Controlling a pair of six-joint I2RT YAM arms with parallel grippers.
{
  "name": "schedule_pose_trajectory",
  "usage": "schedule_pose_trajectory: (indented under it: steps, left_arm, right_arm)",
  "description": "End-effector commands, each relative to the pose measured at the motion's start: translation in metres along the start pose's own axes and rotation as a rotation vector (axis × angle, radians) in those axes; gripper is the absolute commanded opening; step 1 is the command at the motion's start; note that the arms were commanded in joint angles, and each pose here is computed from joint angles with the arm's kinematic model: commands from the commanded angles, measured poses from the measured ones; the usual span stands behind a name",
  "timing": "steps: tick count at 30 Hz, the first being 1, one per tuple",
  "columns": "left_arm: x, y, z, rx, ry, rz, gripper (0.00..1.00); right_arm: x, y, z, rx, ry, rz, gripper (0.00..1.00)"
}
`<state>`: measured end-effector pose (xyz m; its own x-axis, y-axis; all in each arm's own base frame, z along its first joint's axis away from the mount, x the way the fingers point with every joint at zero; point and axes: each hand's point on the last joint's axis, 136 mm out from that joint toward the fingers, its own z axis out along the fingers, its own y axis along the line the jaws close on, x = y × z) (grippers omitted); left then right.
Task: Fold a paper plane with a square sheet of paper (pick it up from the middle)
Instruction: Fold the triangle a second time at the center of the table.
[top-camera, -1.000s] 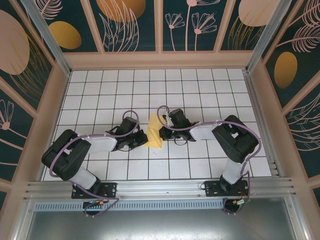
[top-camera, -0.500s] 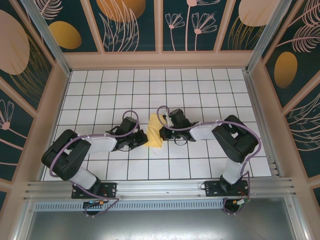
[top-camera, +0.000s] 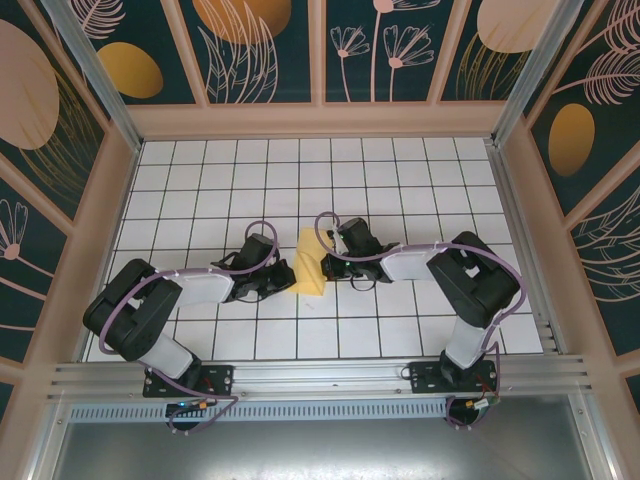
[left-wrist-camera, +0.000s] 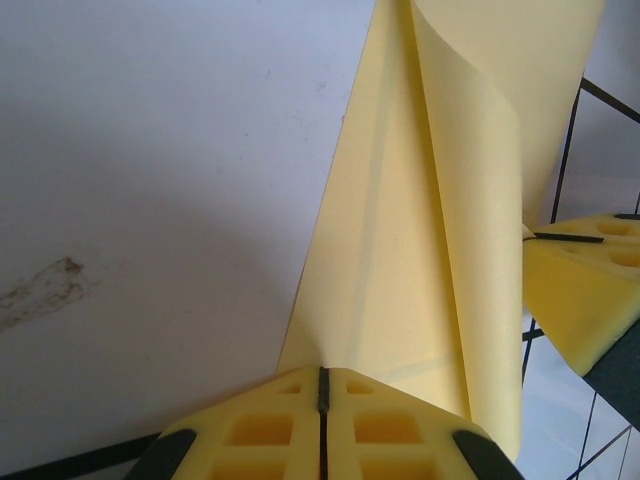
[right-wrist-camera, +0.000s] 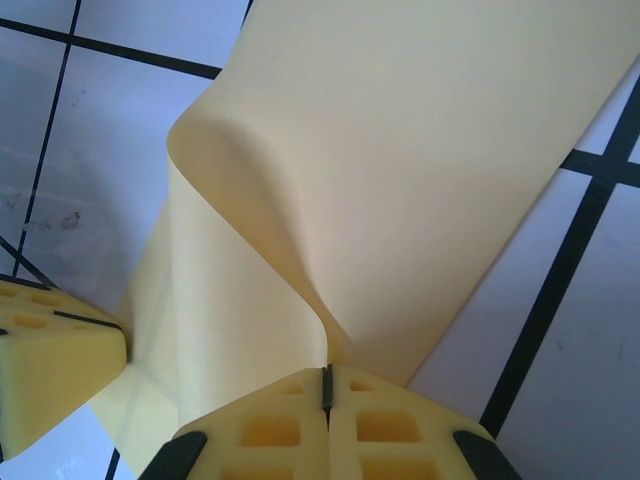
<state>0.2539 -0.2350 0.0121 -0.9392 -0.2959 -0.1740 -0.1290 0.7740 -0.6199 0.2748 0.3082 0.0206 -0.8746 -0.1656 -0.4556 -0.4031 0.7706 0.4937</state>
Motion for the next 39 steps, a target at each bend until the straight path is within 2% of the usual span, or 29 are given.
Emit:
schedule_pose_trajectory:
  steps: [1,29,39]
  left_arm:
    - [0.009,0.034,0.003,-0.135,0.021,-0.017,0.08]
    - [0.009,0.033,0.002,-0.132,0.02,-0.015,0.08]
    - [0.009,0.034,0.002,-0.135,0.019,-0.015,0.08]
  right_arm:
    - [-0.012,0.003,-0.006,0.005,-0.017,-0.024,0.0]
    - [-0.007,-0.002,0.006,0.013,0.019,-0.027,0.0]
    - [-0.021,0.01,-0.002,-0.016,-0.013,-0.054,0.0]
